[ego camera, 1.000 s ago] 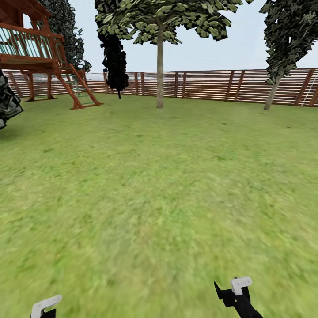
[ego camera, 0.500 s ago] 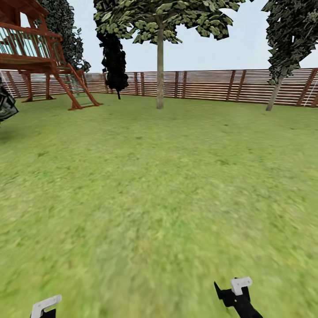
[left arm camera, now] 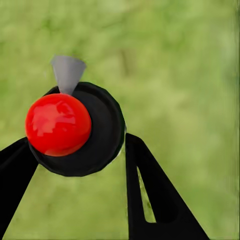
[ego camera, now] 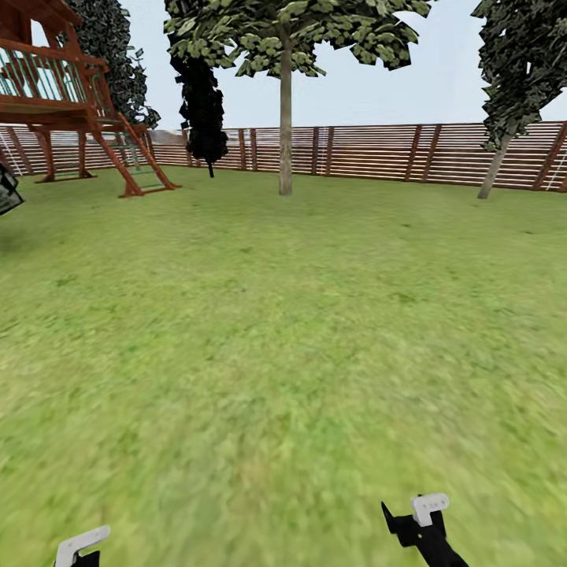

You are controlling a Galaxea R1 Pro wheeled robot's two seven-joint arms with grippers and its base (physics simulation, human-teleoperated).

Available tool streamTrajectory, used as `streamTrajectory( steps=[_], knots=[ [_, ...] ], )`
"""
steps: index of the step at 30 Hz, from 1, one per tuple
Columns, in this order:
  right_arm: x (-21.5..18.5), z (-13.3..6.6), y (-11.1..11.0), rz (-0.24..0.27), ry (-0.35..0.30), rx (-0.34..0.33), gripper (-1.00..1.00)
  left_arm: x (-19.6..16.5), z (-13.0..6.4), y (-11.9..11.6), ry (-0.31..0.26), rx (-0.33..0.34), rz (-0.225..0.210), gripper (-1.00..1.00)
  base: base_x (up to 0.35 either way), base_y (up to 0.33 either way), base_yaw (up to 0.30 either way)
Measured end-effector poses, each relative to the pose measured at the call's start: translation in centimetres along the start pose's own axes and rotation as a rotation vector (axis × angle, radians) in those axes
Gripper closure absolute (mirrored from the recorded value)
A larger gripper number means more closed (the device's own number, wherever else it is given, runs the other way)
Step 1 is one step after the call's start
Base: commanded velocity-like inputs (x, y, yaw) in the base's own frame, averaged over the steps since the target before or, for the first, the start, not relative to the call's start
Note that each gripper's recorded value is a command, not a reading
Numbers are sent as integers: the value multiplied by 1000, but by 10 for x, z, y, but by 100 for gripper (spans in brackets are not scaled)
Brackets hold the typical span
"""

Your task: In the garden, pick up the pesticide atomizer on the floor and spray pesticide onto both trees until each tree trunk is fully covered.

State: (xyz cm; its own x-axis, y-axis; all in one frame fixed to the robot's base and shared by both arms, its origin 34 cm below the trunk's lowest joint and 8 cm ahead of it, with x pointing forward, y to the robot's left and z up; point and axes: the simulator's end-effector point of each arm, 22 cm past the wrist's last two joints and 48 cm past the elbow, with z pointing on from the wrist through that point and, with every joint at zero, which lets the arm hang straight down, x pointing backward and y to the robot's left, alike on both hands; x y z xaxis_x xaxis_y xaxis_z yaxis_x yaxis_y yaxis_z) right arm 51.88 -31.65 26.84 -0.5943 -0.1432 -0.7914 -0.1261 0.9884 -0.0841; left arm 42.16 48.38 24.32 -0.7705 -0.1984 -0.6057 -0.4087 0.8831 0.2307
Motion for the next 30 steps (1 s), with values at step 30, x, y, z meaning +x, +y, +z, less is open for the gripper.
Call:
streamTrajectory(
  steps=[30],
  knots=[
    [0, 0, 0, 0, -1, 0, -100, 0, 0, 1, 0, 0, 1, 100, 341, 0, 0]
  ],
)
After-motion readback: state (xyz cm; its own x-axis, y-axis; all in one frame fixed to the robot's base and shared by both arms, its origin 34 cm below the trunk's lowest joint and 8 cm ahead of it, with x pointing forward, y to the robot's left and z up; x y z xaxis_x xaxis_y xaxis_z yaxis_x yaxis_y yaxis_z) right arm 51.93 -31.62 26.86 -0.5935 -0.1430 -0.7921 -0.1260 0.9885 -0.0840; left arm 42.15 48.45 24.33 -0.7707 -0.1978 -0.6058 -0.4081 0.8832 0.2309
